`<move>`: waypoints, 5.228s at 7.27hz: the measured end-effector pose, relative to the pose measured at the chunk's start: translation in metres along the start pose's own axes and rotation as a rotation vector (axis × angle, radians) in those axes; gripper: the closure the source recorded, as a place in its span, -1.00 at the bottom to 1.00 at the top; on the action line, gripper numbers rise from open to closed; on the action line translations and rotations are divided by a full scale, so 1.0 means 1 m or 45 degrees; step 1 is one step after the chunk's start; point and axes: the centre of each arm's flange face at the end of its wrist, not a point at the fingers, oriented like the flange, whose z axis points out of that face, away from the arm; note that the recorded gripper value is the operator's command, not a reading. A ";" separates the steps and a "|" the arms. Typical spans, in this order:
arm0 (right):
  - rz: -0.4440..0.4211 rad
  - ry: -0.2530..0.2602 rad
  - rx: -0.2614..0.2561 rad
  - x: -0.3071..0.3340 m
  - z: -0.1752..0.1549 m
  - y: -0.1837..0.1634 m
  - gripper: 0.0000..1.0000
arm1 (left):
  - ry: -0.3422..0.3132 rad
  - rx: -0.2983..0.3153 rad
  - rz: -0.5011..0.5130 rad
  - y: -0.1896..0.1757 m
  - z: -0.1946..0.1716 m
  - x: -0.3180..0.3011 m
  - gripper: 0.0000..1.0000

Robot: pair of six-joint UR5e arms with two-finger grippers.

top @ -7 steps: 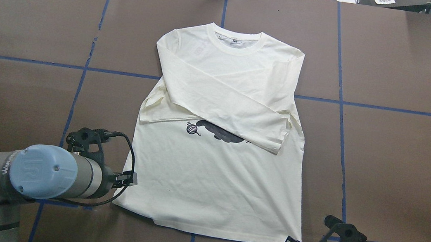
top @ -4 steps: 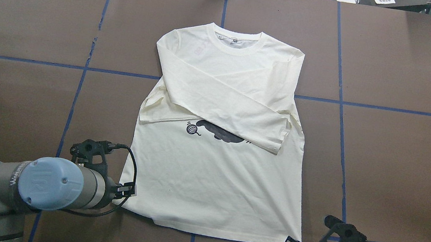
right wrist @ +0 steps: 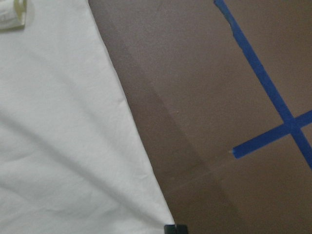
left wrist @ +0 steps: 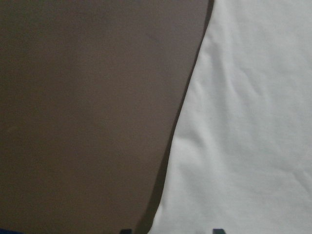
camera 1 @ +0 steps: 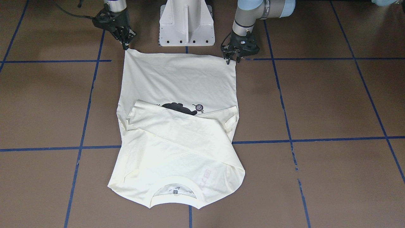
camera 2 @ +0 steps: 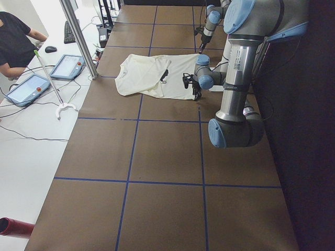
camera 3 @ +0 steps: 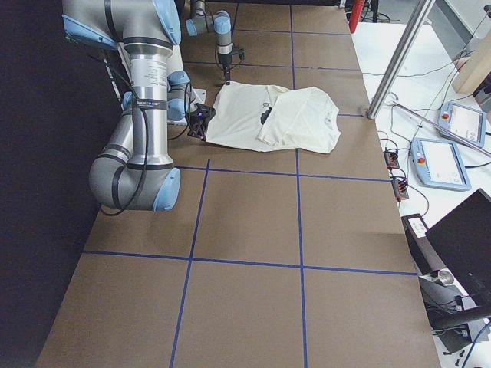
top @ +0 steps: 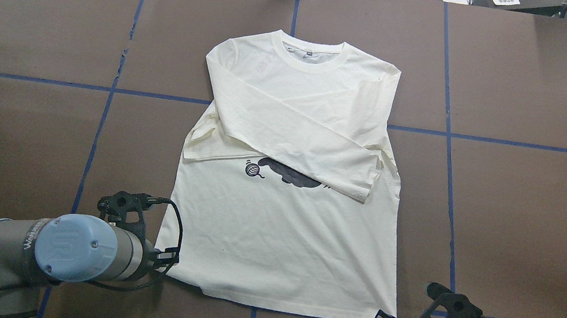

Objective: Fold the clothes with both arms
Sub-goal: 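Grasp both hem corners with the left and right grippers, then lift the hem with both grippers and fold it toward the collar, then release the hem at the collar and raise both grippers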

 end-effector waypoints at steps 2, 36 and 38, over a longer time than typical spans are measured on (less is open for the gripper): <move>0.000 -0.001 0.000 0.000 0.000 0.000 1.00 | -0.010 -0.003 0.001 0.000 0.004 -0.001 1.00; 0.052 -0.040 -0.011 -0.228 0.078 -0.463 0.93 | 0.156 0.595 -0.052 -0.384 -0.034 0.039 0.25; 0.042 -0.045 -0.014 -0.234 0.078 -0.458 0.24 | 0.140 0.591 -0.055 -0.386 -0.027 0.036 0.01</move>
